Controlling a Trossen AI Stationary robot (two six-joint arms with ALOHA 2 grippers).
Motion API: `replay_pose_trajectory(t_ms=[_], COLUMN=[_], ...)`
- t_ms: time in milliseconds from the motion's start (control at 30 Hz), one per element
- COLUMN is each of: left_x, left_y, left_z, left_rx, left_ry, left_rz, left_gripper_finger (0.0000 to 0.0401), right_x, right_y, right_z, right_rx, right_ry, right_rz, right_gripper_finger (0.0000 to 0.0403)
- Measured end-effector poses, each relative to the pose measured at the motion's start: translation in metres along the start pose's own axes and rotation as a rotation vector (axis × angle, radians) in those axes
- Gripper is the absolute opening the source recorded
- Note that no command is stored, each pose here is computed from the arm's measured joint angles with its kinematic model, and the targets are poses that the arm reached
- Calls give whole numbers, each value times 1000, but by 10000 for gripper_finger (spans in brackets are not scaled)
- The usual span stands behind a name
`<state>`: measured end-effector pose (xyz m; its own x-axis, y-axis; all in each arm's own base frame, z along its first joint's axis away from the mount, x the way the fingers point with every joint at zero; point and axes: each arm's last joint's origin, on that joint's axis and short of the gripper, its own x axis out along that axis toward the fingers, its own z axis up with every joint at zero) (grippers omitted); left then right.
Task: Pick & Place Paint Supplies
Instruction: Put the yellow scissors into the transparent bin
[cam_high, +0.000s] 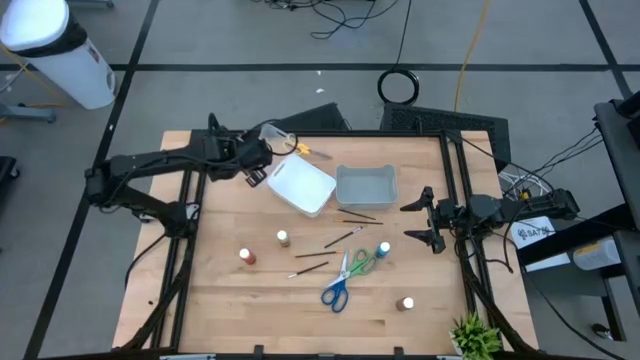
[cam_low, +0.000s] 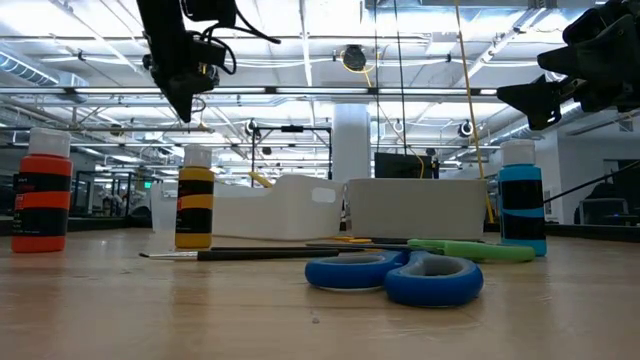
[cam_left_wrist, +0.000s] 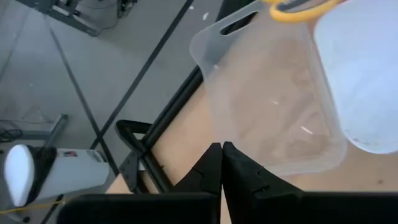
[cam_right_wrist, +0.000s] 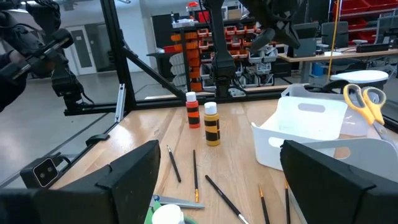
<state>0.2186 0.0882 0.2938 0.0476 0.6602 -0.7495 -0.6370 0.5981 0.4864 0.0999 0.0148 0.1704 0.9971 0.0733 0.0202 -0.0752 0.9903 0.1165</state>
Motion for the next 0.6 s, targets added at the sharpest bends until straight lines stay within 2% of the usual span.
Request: replay_pose_trajectory(t_ms=[233, 600], left_x=[-2, -2], left_y=[-4, -4], left_z=[-1, -1], left_rx=[5, -6], left_ry=[-3, -3], left_rz=[-25, -25], left_gripper_finger=[8, 25], right_x=[0, 0], right_y=[0, 0], right_z=[0, 0], right_rx=[0, 0], right_ry=[0, 0], right_rz=[0, 0], right_gripper_finger=[313, 313])
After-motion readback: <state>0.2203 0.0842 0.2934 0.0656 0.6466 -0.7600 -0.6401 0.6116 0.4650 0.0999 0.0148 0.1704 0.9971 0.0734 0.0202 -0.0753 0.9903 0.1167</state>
